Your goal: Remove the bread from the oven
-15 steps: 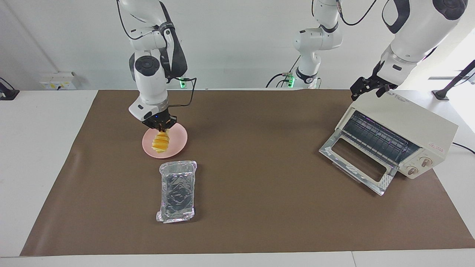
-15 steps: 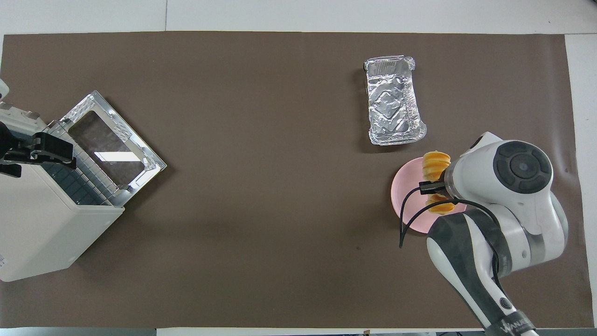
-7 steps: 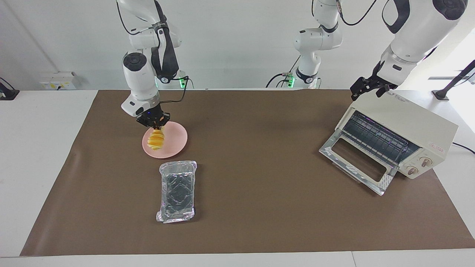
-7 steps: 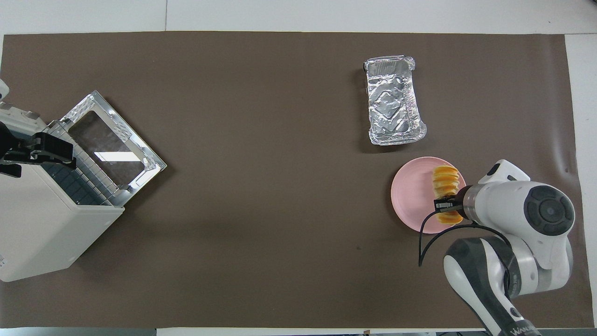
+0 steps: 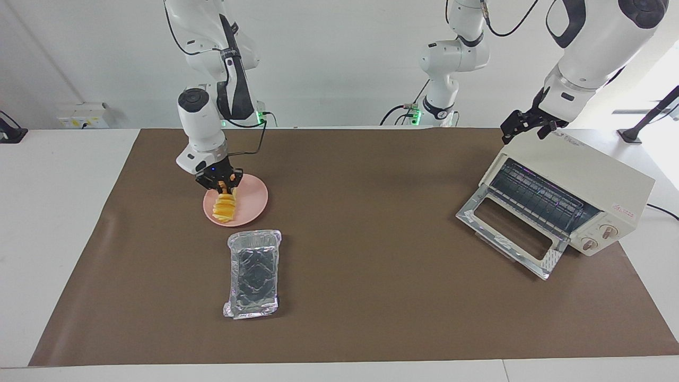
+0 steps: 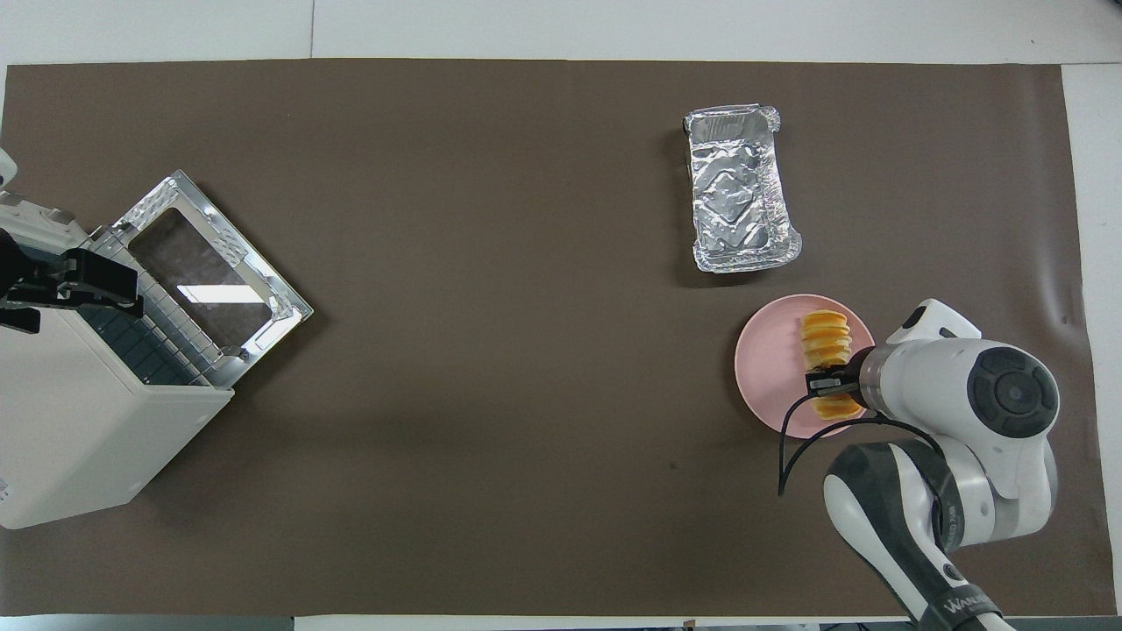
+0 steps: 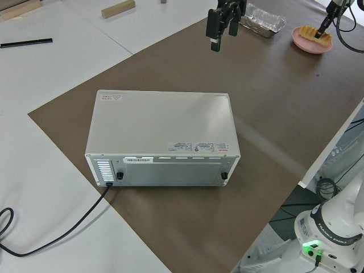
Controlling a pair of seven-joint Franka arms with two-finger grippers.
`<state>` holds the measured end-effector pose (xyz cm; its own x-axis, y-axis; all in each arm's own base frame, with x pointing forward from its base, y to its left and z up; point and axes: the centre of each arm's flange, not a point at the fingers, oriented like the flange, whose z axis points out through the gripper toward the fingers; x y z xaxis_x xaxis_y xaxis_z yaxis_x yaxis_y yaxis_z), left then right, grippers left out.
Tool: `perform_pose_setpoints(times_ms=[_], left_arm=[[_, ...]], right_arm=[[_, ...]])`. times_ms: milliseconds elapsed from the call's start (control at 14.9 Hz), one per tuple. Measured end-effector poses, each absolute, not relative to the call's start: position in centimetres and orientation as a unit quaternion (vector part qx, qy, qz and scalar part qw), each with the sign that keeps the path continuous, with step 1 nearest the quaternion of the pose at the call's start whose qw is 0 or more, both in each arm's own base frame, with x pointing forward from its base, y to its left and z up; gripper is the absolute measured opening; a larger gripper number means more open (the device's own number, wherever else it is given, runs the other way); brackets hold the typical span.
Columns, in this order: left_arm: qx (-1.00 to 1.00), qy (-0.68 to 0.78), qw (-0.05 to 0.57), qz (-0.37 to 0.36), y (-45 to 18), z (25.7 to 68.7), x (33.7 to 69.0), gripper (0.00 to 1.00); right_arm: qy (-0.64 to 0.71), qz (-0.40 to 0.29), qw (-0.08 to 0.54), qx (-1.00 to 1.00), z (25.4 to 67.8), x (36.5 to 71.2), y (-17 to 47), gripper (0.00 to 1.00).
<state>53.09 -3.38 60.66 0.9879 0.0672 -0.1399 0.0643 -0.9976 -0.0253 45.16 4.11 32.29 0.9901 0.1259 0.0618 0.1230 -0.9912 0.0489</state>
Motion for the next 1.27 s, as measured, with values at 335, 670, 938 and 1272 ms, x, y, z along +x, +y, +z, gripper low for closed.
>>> perform_pose_setpoints(times_ms=[335, 670, 938, 1272], left_arm=[[-0.997, -0.033, 0.010, 0.071, -3.4, 60.7, 53.1, 1.00], [-0.997, -0.033, 0.010, 0.071, -3.4, 60.7, 53.1, 1.00], [-0.997, -0.033, 0.010, 0.071, -3.4, 60.7, 53.1, 1.00], [-0.997, -0.033, 0.010, 0.071, -3.4, 60.7, 53.1, 1.00]], right_arm=[[0.060, -0.005, 0.030, 0.998, 37.3, 47.5, 4.3, 0.97], [0.047, -0.010, 0.034, 0.998, 46.0, 50.3, 3.8, 1.00], [0.050, -0.036, 0.034, 0.998, 53.1, 50.7, 1.8, 1.00], [0.044, -0.068, 0.029, 0.996, 60.2, 49.6, 1.6, 1.00]])
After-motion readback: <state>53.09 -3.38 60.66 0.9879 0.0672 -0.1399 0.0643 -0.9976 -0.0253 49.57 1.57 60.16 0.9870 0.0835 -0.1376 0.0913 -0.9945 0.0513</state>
